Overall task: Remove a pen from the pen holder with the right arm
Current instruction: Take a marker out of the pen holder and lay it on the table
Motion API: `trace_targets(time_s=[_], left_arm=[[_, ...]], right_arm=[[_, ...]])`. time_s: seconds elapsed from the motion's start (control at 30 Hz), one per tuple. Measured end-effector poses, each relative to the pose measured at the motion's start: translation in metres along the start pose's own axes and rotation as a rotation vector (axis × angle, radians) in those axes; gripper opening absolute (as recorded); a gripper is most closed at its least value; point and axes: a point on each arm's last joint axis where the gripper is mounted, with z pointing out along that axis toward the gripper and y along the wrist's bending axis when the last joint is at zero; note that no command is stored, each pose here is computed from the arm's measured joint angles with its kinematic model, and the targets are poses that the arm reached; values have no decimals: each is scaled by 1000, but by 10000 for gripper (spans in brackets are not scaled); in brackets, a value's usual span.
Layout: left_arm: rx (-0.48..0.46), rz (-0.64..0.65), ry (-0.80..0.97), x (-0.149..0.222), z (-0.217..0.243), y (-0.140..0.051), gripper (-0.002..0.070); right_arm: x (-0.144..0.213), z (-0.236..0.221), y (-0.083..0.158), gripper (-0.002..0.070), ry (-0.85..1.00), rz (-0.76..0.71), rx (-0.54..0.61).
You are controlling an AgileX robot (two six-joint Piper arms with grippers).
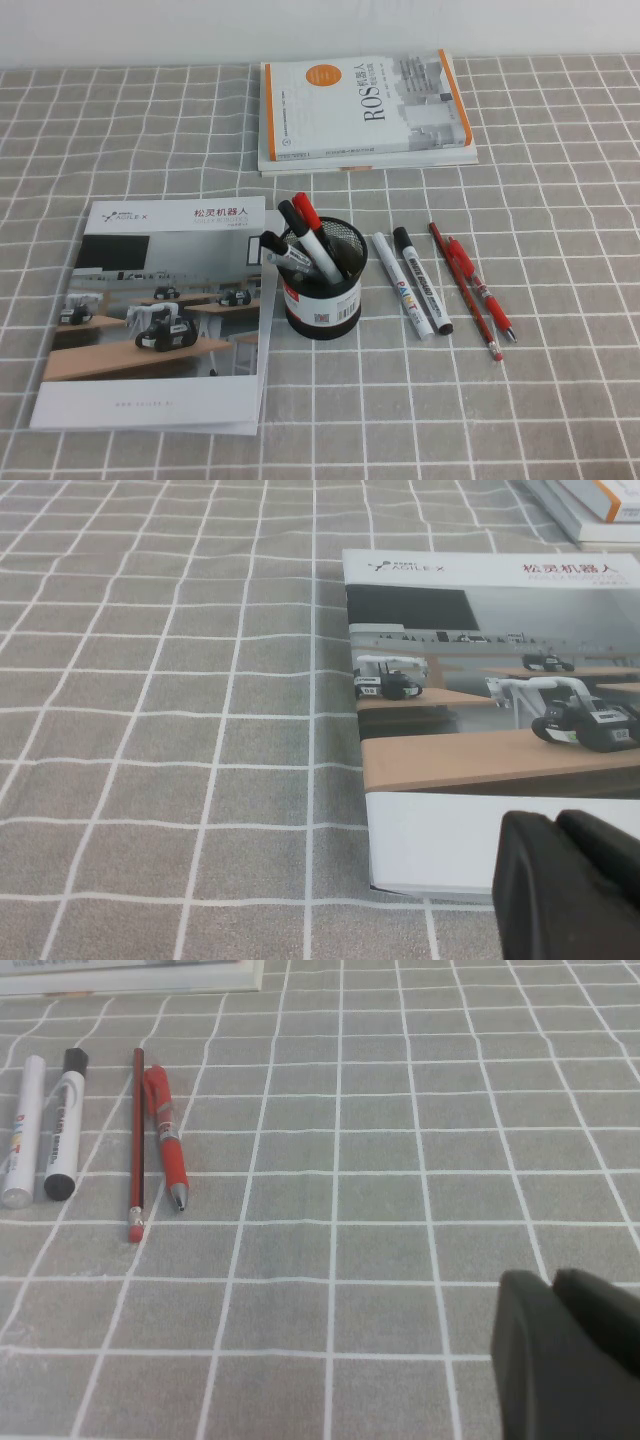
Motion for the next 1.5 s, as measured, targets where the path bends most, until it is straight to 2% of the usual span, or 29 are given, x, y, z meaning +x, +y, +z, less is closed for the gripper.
trace_targets(time_s=[1.3, 1.4, 1.5], left_arm=[[0, 0, 0, 0, 0, 0, -4], [0, 0, 0, 0, 0, 0, -4], [0, 0, 0, 0, 0, 0, -4]], right_arm=[[0, 0, 0, -13, -2, 4, -2], [-3, 0, 2, -13, -35, 45, -18], [-13, -1, 5, -13, -139, 216, -74]])
